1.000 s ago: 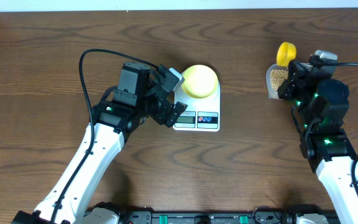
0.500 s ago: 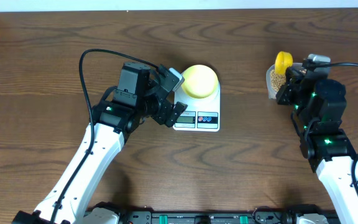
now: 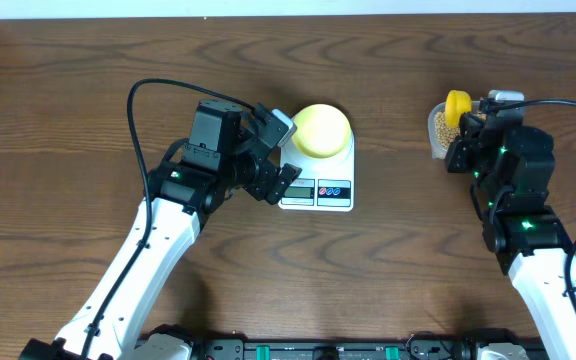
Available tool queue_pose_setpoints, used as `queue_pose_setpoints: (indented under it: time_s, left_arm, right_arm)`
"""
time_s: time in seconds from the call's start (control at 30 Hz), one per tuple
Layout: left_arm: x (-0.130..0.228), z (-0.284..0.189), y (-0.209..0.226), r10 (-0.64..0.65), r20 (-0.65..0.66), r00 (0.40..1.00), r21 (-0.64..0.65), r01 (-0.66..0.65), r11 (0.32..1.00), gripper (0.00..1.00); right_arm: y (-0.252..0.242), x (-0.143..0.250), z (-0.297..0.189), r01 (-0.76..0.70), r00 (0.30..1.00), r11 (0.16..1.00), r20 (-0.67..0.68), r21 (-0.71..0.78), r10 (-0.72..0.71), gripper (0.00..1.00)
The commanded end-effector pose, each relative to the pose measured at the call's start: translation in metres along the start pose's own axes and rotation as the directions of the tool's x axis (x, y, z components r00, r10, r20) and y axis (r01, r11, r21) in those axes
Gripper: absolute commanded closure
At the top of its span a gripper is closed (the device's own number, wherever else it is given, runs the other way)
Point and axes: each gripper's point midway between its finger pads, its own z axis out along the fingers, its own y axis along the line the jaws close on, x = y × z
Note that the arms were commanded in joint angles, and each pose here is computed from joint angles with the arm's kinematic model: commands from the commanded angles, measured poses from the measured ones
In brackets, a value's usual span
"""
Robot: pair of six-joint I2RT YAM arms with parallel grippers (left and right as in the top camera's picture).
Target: Scoop item into bowl and weigh 50g on scale
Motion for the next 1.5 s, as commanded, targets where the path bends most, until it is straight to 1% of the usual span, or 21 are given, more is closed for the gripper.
queue_pose_setpoints:
  time_s: [0.0,0.23,1.13,1.47]
  left_arm:
    - [0.004,0.003,-0.002,-0.017,-0.009,1.000,0.021,0.017,1.000,0.12]
    - [0.004,0.003,-0.002,-0.017,-0.009,1.000,0.021,0.017,1.000,0.12]
    - [0.004,0.003,-0.002,-0.017,-0.009,1.000,0.021,0.017,1.000,0.11]
    - [0.004,0.003,-0.002,-0.017,-0.009,1.000,0.021,0.017,1.000,0.12]
  right_arm:
    - [-0.005,-0.013,-0.002,0.016,0.999,1.000,0.029,0.013,-0.017,0.99]
    - [-0.013,-0.012,-0.002,0.008,1.000,0.999,0.025,0.031,-0.009,0.99]
    - [-0.014,0.000,-0.002,0.008,1.000,0.999,-0.023,0.036,-0.007,0.99]
    - [-0.014,0.000,-0.002,0.152,0.988,0.988,-0.027,0.033,-0.151,0.99]
